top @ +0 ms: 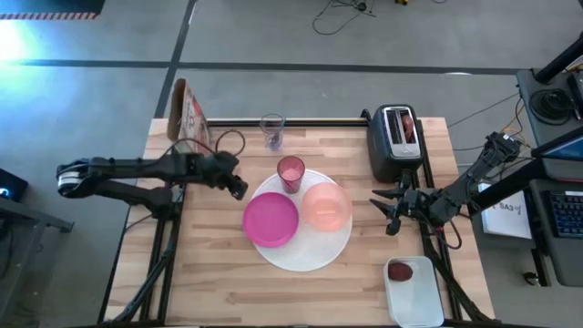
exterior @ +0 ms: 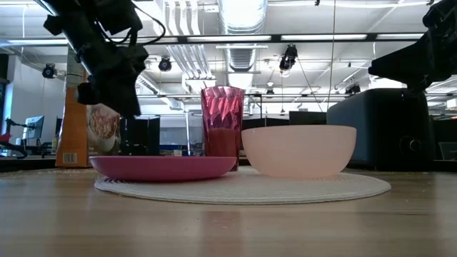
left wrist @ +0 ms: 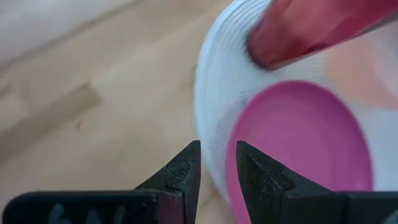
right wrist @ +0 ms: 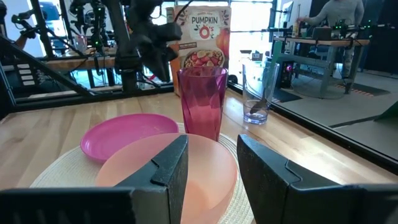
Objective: Arrange a breakfast setting
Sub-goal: Pour the cereal from the cereal box into the orange bowl on the placemat
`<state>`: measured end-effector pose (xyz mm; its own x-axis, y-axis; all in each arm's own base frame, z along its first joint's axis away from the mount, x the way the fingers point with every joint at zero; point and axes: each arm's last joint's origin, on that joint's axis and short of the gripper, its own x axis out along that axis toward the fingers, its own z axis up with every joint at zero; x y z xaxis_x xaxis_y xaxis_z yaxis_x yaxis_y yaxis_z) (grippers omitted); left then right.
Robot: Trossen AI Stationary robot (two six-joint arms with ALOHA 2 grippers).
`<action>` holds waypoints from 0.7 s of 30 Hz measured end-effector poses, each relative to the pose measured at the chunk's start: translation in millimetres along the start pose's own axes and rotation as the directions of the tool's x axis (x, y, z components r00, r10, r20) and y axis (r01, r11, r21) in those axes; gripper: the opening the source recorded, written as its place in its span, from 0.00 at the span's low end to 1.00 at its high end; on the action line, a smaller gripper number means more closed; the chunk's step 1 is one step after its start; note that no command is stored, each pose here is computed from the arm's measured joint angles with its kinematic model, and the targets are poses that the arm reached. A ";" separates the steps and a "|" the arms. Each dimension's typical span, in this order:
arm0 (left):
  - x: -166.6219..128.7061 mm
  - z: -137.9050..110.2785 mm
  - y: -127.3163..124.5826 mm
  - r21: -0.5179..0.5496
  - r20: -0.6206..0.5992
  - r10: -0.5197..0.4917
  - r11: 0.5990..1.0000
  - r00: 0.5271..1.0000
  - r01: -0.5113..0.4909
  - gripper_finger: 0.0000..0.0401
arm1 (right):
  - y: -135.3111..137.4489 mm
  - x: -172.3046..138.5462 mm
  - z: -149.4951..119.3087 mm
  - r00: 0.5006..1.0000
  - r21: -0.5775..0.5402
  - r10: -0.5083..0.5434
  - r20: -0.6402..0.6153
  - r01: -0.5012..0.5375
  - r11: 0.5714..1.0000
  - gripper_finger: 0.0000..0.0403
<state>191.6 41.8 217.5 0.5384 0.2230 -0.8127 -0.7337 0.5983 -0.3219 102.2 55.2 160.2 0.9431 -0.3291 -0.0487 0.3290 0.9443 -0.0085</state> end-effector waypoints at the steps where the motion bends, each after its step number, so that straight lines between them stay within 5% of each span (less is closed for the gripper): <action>1: -0.3 -2.4 -1.4 -0.019 -0.014 0.024 1.000 1.000 -0.024 0.21 | 0.0 0.0 -0.1 1.000 0.001 0.000 0.000 0.000 1.000 0.32; 7: -15.9 -8.8 -12.6 -0.082 -0.097 0.218 0.971 0.971 -0.226 0.21 | 0.0 0.0 -0.1 1.000 0.001 0.000 0.000 0.000 1.000 0.32; 12: -33.4 -11.9 -21.0 -0.101 -0.124 0.419 0.896 0.899 -0.432 0.22 | 0.0 0.0 0.0 1.000 0.001 -0.001 0.000 0.001 1.000 0.32; 21: -54.4 -14.3 -23.1 -0.190 -0.102 0.579 0.787 0.809 -0.588 0.37 | 0.0 0.0 -0.1 1.000 0.001 0.000 0.000 0.000 1.000 0.32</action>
<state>173.4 4.8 262.2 -0.0319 0.4489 -0.8930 -0.9723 0.1932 0.1318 102.1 55.2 160.2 0.9431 -0.3290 -0.0488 0.3290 0.9443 -0.0077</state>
